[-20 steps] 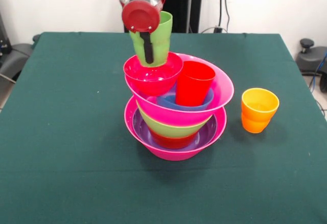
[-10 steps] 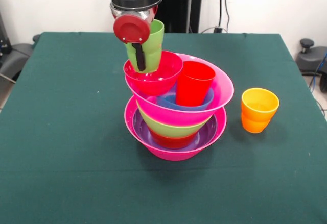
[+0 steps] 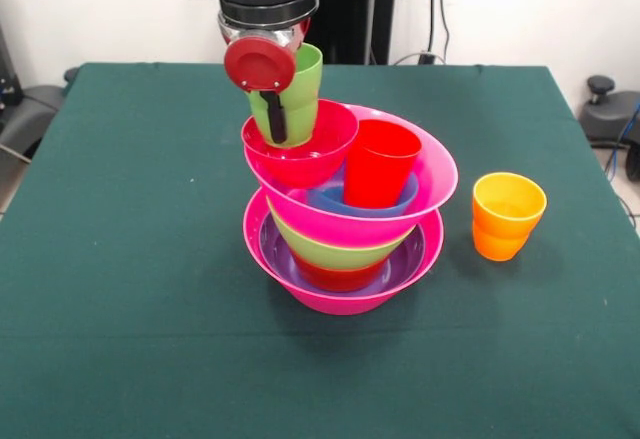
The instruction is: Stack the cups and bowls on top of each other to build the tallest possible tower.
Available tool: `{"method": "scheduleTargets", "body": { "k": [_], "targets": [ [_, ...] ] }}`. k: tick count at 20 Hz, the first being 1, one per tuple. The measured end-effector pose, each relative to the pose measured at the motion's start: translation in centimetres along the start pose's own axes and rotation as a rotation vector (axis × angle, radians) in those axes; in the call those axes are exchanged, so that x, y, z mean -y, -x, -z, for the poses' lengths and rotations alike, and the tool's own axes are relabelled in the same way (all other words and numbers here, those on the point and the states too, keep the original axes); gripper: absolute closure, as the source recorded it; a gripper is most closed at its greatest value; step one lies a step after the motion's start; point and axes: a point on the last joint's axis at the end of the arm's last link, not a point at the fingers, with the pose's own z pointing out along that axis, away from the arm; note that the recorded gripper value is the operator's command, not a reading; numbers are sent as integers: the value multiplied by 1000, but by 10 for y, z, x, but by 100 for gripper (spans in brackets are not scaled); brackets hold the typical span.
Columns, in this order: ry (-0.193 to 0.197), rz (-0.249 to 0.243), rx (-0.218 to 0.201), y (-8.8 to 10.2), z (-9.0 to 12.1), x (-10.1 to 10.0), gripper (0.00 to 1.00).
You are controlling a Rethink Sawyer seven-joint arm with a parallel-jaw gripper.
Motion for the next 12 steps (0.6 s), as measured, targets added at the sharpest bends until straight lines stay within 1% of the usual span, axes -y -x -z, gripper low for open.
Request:
{"method": "scheduleTargets", "body": {
  "k": [5, 6, 12],
  "targets": [
    [0, -1, 4, 1, 0, 0, 100],
    [1, -2, 5, 1, 0, 0, 0],
    [38, 0, 20, 4, 0, -5, 0]
  ]
}}
